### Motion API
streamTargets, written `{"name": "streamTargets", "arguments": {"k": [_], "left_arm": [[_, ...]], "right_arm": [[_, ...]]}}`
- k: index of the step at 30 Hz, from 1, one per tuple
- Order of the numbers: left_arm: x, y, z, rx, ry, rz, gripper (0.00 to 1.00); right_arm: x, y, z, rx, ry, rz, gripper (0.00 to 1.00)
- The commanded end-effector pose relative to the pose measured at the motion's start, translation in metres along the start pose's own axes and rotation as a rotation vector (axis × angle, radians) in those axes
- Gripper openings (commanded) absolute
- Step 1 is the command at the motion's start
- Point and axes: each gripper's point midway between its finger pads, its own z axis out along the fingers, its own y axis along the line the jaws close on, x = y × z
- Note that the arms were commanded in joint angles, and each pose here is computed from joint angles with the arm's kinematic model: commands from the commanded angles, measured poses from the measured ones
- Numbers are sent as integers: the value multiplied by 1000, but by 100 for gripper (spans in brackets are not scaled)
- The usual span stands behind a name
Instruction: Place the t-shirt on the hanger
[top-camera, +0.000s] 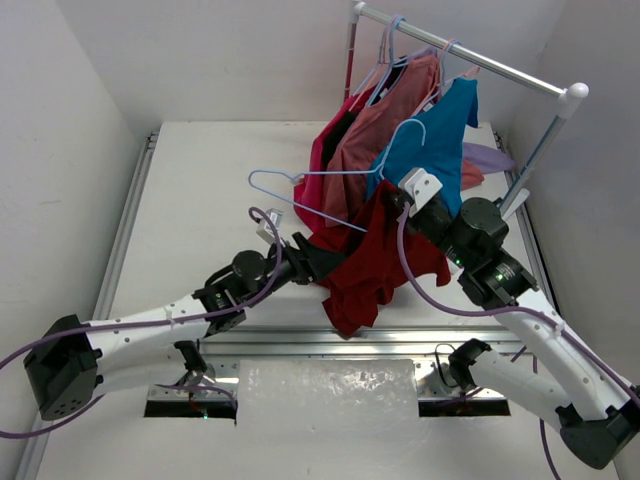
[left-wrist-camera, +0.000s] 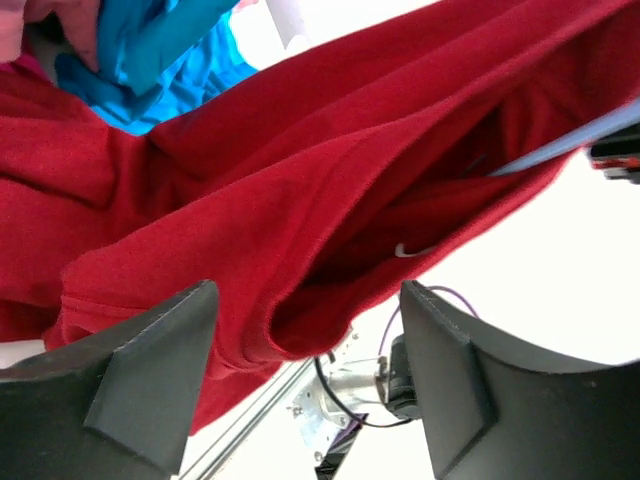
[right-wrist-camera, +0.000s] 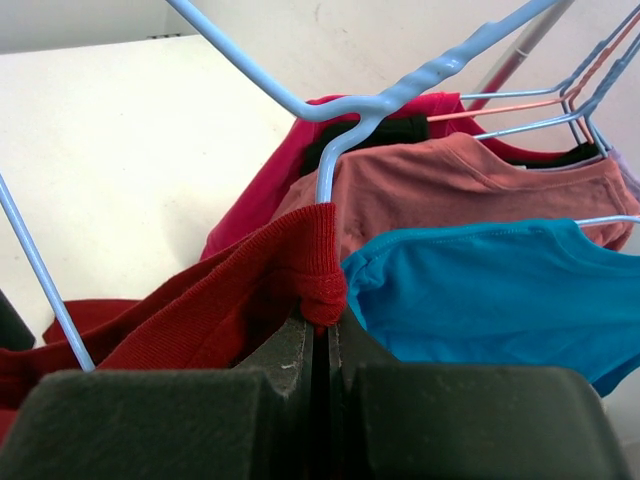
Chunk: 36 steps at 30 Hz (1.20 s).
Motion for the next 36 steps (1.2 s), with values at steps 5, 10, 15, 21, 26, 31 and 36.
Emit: {"name": "streamTargets", "arguments": {"k": [5, 10, 15, 21, 26, 31, 36], "left_arm": [[5, 2, 13, 12, 12, -5, 40], [8, 3, 12, 14, 29, -3, 0], [-44, 56, -6, -254, -81, 30, 0], [-170, 96, -64, -485, -310, 24, 0], [-247, 65, -103, -593, -432, 111, 0], [-297, 18, -112, -621, -477, 243, 0], [-288, -28, -79, -406, -303, 314, 0]], "right_arm": [[-55, -17, -9, 39, -151, 19, 0], [-51, -23, -8, 72, -133, 30, 0], [-32, -20, -9, 77, -92, -23, 0], [-3, -27, -5, 122, -15, -169, 0], [2, -26, 1, 92, 43, -297, 0], [5, -12, 13, -6, 142, -473, 0], [-38, -11, 28, 15, 90, -340, 0]]}}
